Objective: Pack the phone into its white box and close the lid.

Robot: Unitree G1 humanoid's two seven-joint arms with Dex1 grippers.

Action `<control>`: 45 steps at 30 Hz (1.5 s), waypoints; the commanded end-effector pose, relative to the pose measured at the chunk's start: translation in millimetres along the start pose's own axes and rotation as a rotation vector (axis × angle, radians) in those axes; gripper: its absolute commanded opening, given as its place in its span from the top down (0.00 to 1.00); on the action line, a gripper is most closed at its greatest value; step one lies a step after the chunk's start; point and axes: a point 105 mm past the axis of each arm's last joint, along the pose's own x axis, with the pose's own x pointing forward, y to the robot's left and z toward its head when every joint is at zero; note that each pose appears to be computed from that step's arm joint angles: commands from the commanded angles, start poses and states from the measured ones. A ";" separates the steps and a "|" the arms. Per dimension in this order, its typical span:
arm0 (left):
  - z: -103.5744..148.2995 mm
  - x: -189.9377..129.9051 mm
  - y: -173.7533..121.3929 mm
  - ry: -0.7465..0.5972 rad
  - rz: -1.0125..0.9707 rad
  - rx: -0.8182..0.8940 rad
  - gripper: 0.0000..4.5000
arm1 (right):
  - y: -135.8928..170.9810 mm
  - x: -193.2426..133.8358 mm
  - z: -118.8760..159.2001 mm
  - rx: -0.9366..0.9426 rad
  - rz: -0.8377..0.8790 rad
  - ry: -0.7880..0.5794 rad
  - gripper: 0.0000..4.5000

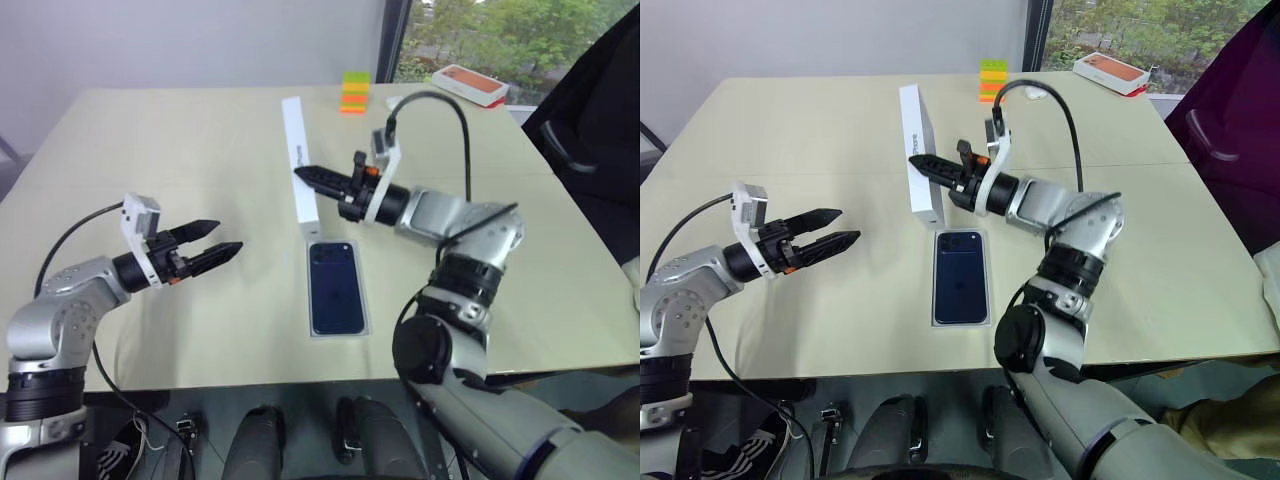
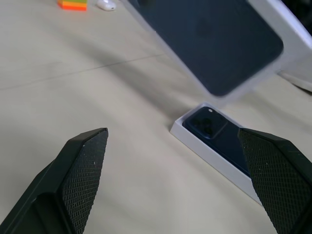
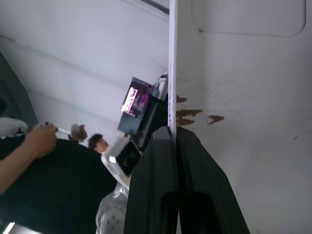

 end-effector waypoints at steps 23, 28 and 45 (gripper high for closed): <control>14.8 3.7 -5.7 -0.035 -0.009 0.061 0.00 | 14.9 -7.9 -79.7 0.249 0.067 0.081 0.99; 8.2 4.9 -10.5 -0.025 -0.017 0.064 0.00 | 12.8 -7.1 -87.1 0.291 0.053 0.061 0.99; -22.0 26.6 -32.4 -0.008 -0.122 -0.033 0.42 | -9.4 -24.2 -99.1 0.323 -0.007 0.067 1.00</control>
